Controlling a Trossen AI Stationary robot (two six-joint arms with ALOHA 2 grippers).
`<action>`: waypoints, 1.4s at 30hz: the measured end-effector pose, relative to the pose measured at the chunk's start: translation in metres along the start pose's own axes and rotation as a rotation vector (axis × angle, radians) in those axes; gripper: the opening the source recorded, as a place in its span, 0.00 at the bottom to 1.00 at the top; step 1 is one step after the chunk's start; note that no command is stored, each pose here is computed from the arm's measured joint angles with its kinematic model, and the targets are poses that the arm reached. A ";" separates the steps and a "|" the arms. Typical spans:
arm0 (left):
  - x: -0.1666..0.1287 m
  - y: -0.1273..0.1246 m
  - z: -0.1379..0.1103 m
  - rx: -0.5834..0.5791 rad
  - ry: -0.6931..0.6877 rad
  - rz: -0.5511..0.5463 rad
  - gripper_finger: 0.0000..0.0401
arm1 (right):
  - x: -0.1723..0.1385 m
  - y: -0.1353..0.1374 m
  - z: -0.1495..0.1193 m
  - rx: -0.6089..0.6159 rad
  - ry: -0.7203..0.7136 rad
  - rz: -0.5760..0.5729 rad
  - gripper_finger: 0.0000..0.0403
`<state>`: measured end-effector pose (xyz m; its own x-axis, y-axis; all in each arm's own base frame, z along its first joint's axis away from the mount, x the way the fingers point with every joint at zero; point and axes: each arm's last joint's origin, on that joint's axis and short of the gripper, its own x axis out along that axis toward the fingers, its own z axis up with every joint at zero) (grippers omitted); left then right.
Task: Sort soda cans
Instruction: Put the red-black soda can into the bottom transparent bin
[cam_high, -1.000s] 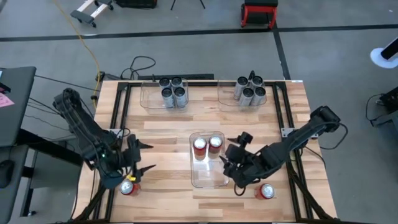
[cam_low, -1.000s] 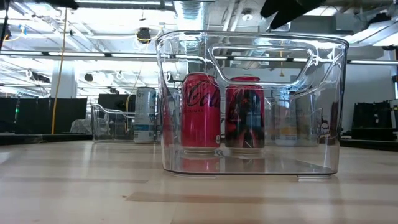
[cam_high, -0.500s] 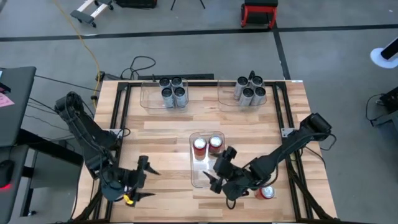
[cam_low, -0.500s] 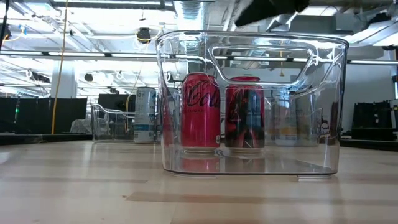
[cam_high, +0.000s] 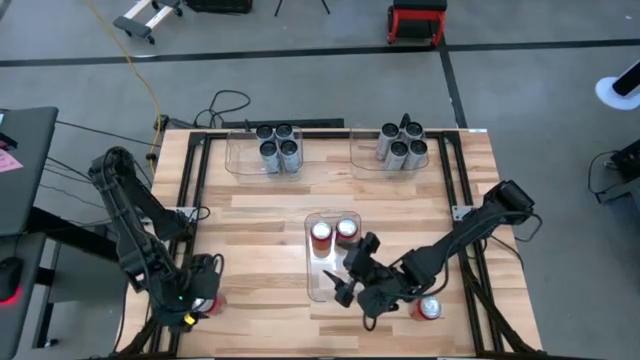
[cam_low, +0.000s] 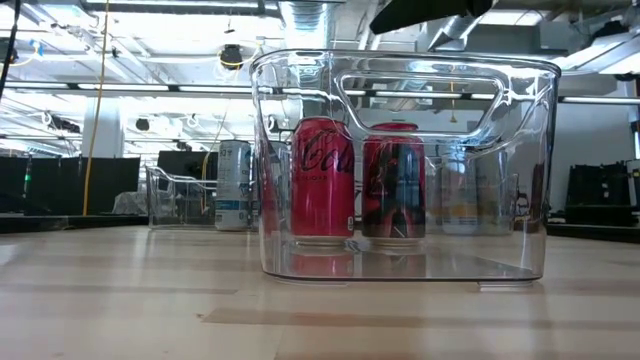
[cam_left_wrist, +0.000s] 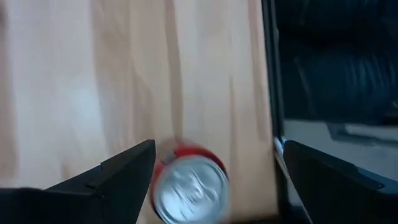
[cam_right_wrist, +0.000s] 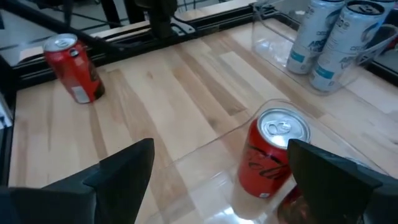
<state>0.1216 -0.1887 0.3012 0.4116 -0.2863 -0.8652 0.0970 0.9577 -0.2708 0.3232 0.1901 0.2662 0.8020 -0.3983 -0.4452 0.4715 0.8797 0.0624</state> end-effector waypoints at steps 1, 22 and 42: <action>0.000 0.000 -0.001 -0.001 0.029 -0.016 0.87 | 0.001 0.000 0.000 0.004 -0.001 -0.002 0.95; 0.028 -0.006 -0.014 -0.064 0.174 0.142 0.87 | -0.007 0.004 -0.005 0.058 0.012 0.016 0.95; 0.065 -0.009 -0.021 0.026 0.258 0.269 0.85 | -0.007 0.003 -0.005 0.049 0.012 0.014 0.95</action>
<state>0.1281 -0.2168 0.2390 0.1840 -0.0188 -0.9828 0.0405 0.9991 -0.0115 0.3177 0.1970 0.2651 0.8044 -0.3821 -0.4550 0.4777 0.8713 0.1129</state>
